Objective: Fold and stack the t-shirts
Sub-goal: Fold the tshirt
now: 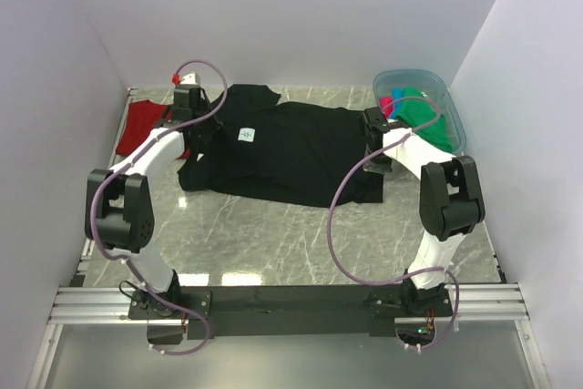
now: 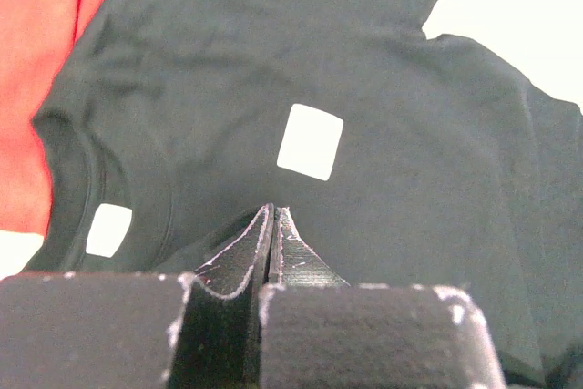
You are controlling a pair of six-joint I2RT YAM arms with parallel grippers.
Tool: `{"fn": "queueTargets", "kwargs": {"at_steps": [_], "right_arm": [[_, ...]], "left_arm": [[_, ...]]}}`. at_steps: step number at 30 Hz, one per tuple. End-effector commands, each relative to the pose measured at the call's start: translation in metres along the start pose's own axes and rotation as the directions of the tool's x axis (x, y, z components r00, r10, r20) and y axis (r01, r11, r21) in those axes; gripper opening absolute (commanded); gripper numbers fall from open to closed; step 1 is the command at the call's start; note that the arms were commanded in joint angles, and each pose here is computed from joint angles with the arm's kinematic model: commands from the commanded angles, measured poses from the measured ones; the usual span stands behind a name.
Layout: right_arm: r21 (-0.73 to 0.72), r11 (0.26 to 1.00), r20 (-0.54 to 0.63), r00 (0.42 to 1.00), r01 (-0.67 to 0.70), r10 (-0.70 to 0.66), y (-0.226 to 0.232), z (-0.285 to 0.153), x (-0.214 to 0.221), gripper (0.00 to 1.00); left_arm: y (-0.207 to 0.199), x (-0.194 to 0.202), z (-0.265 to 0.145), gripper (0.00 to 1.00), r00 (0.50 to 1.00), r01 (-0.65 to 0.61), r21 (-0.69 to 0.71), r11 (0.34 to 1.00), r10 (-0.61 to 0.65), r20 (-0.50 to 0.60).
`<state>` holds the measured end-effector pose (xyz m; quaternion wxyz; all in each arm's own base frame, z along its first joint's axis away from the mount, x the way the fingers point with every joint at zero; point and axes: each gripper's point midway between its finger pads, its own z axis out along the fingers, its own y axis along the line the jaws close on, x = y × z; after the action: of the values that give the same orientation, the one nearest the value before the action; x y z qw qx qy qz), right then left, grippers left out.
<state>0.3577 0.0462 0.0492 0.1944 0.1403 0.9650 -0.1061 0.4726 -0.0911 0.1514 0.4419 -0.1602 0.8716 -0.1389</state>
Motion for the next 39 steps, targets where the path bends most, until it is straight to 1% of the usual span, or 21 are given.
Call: {"fn": "queueTargets", "kwargs": {"at_steps": [1,6,7,8,9,11,12,13,14,15,16,18,19,21,22,26,28,30,32,36,39], "right_arm": [[0.019,1.000,0.052,0.999,-0.015,0.014,-0.004,-0.004,-0.022,0.00],[0.014,1.000,0.051,0.999,-0.019,0.018,-0.002,-0.004,-0.023,0.00],[0.010,1.000,0.052,0.998,-0.020,0.019,-0.002,-0.004,-0.023,0.00],[0.004,1.000,0.052,0.998,-0.020,0.020,-0.001,-0.005,-0.023,0.00],[-0.005,1.000,0.053,0.998,-0.019,0.019,0.000,-0.006,-0.023,0.02],[-0.026,0.999,0.071,0.997,-0.028,0.030,0.002,-0.012,-0.027,0.11],[-0.037,0.999,0.072,0.997,-0.023,0.026,0.002,-0.013,-0.025,0.17],[-0.065,0.997,0.090,0.995,-0.028,0.034,0.004,-0.022,-0.029,0.31],[-0.085,0.996,0.106,0.994,-0.030,0.039,0.006,-0.025,-0.032,0.36],[-0.097,0.995,0.113,0.993,-0.024,0.035,0.006,-0.028,-0.031,0.40],[-0.116,0.993,0.137,0.990,-0.027,0.043,0.005,-0.038,-0.035,0.46],[-0.129,0.991,0.157,0.986,-0.034,0.054,0.002,-0.045,-0.035,0.49],[-0.142,0.989,0.177,0.982,-0.040,0.065,0.000,-0.054,-0.037,0.50],[-0.158,0.986,0.189,0.979,-0.052,0.081,-0.005,-0.064,-0.031,0.50],[-0.171,0.984,0.190,0.978,-0.053,0.085,-0.005,-0.065,-0.028,0.50],[-0.228,0.972,0.167,0.982,-0.050,0.090,-0.005,-0.066,-0.002,0.51],[-0.249,0.967,0.152,0.984,-0.055,0.095,-0.005,-0.063,0.012,0.51],[-0.269,0.962,0.130,0.987,-0.056,0.094,-0.005,-0.059,0.026,0.51],[-0.275,0.960,0.114,0.989,-0.060,0.094,-0.005,-0.055,0.036,0.51],[-0.280,0.958,0.095,0.991,-0.066,0.097,-0.006,-0.048,0.049,0.51],[-0.244,0.967,0.077,0.993,-0.067,0.088,-0.012,-0.040,0.057,0.51]], "left_arm": [[-0.016,-0.037,0.008,0.01,0.996,-0.037,0.039,0.999,0.033,0.087],[-0.014,-0.043,0.020,0.01,0.995,-0.040,0.010,0.999,0.039,0.088],[-0.012,-0.047,0.020,0.02,0.995,-0.037,-0.008,0.999,0.038,0.092],[-0.010,-0.048,0.021,0.07,0.995,-0.032,-0.022,0.999,0.034,0.097],[-0.010,-0.051,0.019,0.24,0.994,-0.028,-0.028,0.999,0.031,0.105],[-0.007,-0.060,0.007,0.43,0.989,-0.014,-0.049,0.999,0.021,0.148],[-0.006,-0.064,0.001,0.57,0.986,-0.006,-0.055,0.998,0.015,0.169],[-0.005,-0.068,-0.006,0.61,0.982,-0.001,-0.062,0.998,0.012,0.190],[0.000,-0.070,-0.022,0.65,0.975,0.009,-0.071,0.997,0.007,0.224],[0.004,-0.069,-0.030,0.74,0.971,0.020,-0.085,0.996,0.001,0.240],[0.017,-0.053,-0.033,0.76,0.975,0.025,-0.115,0.993,0.001,0.223],[0.027,-0.055,-0.059,0.77,0.962,0.060,-0.144,0.988,-0.019,0.274],[0.042,-0.035,-0.060,0.77,0.969,0.066,-0.181,0.981,-0.020,0.244],[0.056,-0.023,-0.078,0.76,0.967,0.099,-0.223,0.970,-0.041,0.250],[0.071,-0.002,-0.079,0.76,0.975,0.099,-0.263,0.960,-0.041,0.217],[0.098,0.034,-0.100,0.75,0.977,0.136,-0.320,0.938,-0.075,0.197],[0.111,0.051,-0.103,0.75,0.979,0.150,-0.342,0.928,-0.092,0.181],[0.119,0.055,-0.104,0.74,0.977,0.165,-0.349,0.922,-0.104,0.186],[0.126,0.066,-0.098,0.73,0.982,0.163,-0.361,0.918,-0.114,0.153],[0.145,0.074,-0.087,0.69,0.981,0.182,-0.383,0.905,-0.144,0.127],[0.145,0.072,-0.076,0.69,0.981,0.183,-0.350,0.919,-0.150,0.119]]}}
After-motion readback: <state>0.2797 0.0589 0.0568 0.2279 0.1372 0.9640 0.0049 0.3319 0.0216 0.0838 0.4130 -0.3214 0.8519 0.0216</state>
